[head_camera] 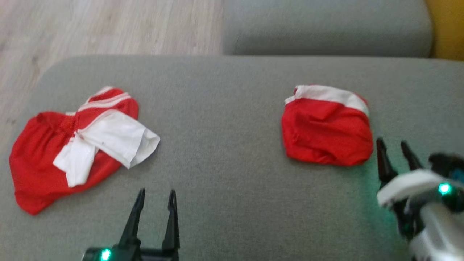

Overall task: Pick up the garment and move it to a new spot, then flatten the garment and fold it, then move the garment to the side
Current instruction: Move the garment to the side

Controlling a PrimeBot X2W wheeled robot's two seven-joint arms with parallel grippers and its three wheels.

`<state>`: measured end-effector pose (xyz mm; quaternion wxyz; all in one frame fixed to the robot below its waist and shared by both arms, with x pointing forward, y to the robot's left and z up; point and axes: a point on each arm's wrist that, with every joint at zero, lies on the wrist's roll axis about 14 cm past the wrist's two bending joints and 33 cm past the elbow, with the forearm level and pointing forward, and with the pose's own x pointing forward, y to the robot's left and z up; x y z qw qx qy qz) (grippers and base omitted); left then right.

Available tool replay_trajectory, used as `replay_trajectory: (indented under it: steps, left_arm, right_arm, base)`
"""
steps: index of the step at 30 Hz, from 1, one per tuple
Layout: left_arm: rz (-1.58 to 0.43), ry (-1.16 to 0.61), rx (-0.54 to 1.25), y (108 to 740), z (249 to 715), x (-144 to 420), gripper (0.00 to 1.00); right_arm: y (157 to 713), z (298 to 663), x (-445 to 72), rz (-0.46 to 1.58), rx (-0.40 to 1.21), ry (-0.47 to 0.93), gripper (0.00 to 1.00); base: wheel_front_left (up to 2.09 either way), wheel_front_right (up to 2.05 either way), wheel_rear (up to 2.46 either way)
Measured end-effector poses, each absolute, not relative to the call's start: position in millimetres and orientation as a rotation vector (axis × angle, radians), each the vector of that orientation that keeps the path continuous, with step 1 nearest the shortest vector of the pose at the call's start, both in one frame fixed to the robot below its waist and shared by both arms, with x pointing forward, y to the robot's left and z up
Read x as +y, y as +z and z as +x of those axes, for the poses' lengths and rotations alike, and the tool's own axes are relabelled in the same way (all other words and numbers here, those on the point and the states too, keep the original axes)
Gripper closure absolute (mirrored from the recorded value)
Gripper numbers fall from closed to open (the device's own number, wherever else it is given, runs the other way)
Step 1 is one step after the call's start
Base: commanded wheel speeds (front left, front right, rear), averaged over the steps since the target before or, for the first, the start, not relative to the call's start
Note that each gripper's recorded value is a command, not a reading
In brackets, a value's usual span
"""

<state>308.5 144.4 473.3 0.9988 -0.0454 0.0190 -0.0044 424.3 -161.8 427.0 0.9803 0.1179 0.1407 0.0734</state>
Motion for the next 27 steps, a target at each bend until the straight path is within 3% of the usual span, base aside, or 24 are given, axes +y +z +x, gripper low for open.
replay_trajectory:
  steps: [7, 8, 10, 11, 19, 27]
  left_arm:
    - [-0.088, -0.016, 0.047, 471.6, 335.5, 141.8, 0.0]
    - [-0.09, -0.013, 0.055, 469.4, 337.1, 141.9, 0.0]
    - [-0.099, -0.005, 0.072, 464.5, 339.1, 142.8, 0.0]
    - [-0.099, 0.001, 0.078, 462.6, 340.0, 144.0, 0.0]
    - [-0.109, -0.019, 0.102, 454.3, 349.9, 136.2, 0.0]
    - [-0.092, -0.116, 0.098, 446.5, 387.8, 114.2, 0.0]
  right_arm:
    - [392.8, 468.8, -158.8, 0.242, 0.48, 0.149, 0.0]
    - [383.5, 468.3, -155.3, 0.241, 0.524, 0.158, 0.18]
    - [366.5, 464.5, -145.0, 0.258, 0.599, 0.178, 0.94]
    - [362.3, 463.8, -140.1, 0.27, 0.615, 0.187, 1.0]
    - [364.1, 471.3, -158.0, 0.193, 0.594, 0.198, 1.0]
    - [366.7, 467.8, -283.8, -0.064, 0.684, 0.057, 1.0]
  base:
    - [0.0, 0.0, 0.0]
    - [0.0, 0.0, 0.0]
    - [0.0, 0.0, 0.0]
    - [0.0, 0.0, 0.0]
    - [0.0, 0.0, 0.0]
    - [0.0, 0.0, 0.0]
